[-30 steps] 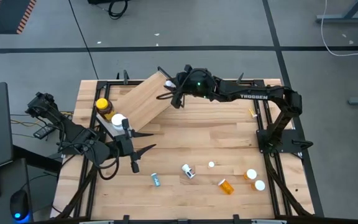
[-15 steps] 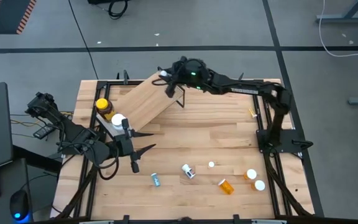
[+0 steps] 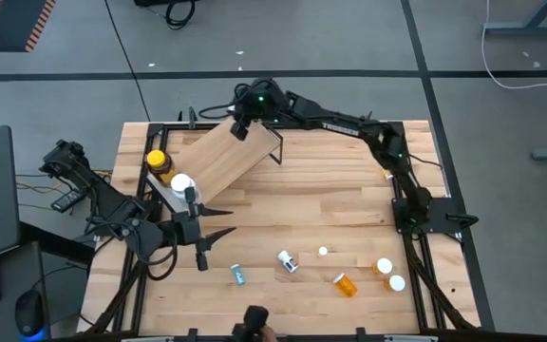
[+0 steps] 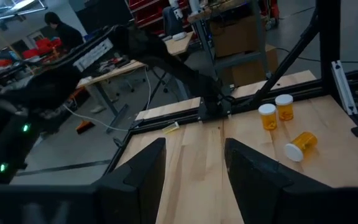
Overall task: Pick and place medicine bottles onto shelf by color
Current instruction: Put the pink pill bottle on the shelf
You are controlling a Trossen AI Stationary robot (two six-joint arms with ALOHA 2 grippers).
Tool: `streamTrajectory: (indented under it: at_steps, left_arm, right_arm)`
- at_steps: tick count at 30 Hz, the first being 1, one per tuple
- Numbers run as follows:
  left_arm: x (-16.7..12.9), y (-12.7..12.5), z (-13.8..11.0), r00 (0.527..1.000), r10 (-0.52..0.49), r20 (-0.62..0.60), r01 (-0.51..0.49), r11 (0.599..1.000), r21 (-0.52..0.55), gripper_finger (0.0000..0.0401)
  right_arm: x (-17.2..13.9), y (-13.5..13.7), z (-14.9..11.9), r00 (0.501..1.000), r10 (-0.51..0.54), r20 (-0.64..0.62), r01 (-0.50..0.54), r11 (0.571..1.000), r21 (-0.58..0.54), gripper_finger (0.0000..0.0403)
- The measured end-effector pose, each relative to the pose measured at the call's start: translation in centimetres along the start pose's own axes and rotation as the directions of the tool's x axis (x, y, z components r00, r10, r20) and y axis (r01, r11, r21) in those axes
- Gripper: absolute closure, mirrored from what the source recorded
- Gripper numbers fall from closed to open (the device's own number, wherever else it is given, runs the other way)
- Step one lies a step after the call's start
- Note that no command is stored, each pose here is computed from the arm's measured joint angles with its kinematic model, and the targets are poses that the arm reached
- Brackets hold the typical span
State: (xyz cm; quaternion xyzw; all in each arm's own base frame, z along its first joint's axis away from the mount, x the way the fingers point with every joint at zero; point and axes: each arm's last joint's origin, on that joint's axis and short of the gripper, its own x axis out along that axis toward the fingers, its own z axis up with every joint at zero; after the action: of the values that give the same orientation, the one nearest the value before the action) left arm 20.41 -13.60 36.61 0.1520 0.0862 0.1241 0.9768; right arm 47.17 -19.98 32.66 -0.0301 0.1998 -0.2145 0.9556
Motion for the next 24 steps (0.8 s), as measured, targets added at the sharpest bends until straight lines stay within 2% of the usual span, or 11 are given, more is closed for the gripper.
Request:
streamTrajectory:
  at_steps: [5,20,24]
  left_arm:
    - [0.0,0.0,0.0,1.0,-0.002,0.001,0.002,1.0,0.0,0.0227]
    - [0.0,0.0,0.0,1.0,-0.001,0.0,0.001,1.0,0.0,0.0225]
    - [0.0,0.0,0.0,1.0,-0.001,0.001,0.001,1.0,0.0,0.0226]
  right_arm:
    - [1.8,-0.6,-1.8,0.998,-0.009,-0.054,0.009,1.0,0.0,0.0263]
    - [2.0,-2.1,-3.3,0.989,-0.006,-0.145,0.012,0.999,0.038,0.0263]
    - [2.0,-2.9,-3.4,0.99,-0.001,-0.138,0.013,0.996,0.083,0.0263]
